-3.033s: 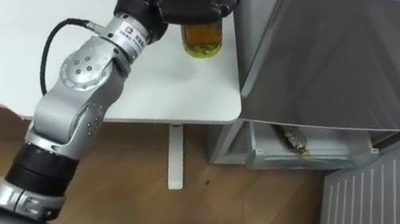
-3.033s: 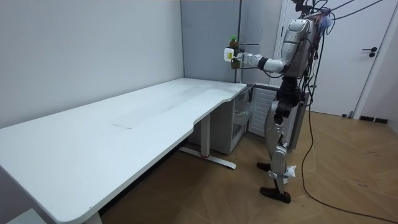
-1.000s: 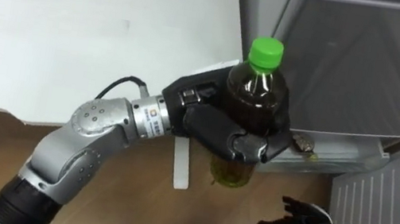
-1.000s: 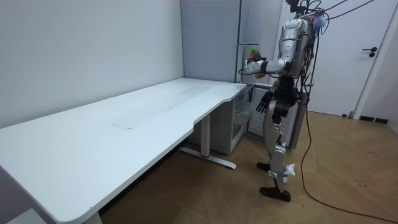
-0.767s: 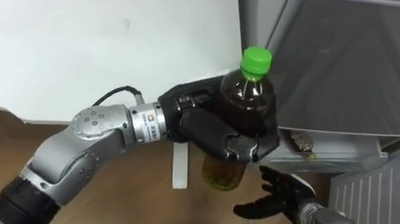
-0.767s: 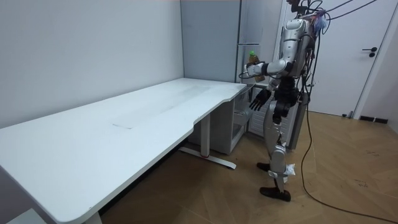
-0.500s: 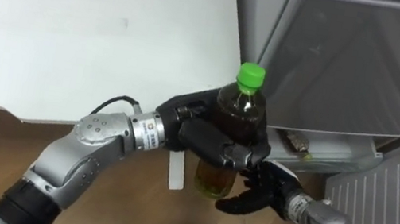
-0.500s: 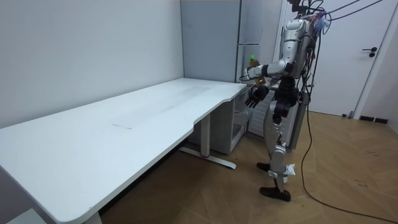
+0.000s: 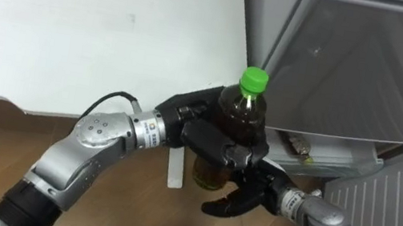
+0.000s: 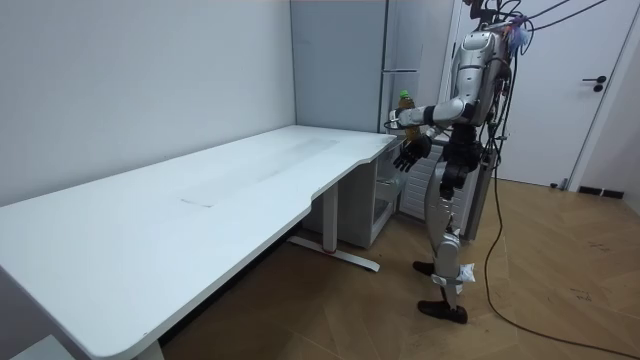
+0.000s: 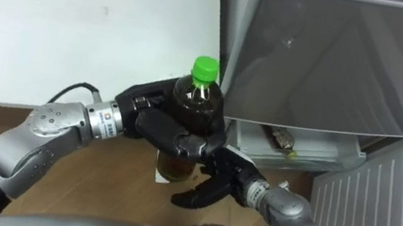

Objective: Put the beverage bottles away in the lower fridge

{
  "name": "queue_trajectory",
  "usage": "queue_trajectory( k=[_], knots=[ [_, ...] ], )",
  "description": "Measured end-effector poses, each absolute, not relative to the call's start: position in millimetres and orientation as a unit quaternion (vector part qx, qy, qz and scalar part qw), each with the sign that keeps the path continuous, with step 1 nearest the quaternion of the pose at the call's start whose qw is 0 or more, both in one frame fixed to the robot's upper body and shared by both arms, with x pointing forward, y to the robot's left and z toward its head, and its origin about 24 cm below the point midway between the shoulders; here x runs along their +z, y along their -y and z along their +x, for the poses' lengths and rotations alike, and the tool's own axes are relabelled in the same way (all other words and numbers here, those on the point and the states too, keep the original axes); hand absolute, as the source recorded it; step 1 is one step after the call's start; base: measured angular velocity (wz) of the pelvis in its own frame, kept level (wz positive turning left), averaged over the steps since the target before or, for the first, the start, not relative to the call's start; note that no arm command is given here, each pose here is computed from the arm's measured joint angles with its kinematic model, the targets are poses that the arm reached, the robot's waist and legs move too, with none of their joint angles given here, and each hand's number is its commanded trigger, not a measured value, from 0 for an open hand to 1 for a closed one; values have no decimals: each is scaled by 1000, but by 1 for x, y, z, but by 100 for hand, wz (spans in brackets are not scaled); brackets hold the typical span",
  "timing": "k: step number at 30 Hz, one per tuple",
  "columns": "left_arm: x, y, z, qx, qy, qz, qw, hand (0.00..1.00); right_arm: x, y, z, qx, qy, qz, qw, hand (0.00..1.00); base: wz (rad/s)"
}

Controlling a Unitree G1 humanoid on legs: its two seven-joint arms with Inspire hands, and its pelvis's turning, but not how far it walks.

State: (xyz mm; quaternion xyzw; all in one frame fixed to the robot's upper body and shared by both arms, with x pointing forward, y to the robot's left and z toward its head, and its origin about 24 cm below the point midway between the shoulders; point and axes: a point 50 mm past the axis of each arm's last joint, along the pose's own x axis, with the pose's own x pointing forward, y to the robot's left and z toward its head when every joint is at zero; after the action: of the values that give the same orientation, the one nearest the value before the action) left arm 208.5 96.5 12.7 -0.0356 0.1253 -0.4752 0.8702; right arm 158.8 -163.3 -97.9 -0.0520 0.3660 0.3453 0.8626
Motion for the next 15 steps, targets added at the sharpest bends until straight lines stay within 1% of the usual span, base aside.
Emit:
queue_trajectory(
  k=[4,10,15],
  knots=[
    [14,-100,211,-468,-118,-9,875,100,-97,165,156,368,-367,-39,853,0,0],
    [17,-100,212,-465,-102,-6,879,100,-97,171,148,387,-377,-10,842,0,0],
    [17,-102,213,-457,-100,-4,884,100,-96,171,145,404,-376,7,834,0,0]
  ],
)
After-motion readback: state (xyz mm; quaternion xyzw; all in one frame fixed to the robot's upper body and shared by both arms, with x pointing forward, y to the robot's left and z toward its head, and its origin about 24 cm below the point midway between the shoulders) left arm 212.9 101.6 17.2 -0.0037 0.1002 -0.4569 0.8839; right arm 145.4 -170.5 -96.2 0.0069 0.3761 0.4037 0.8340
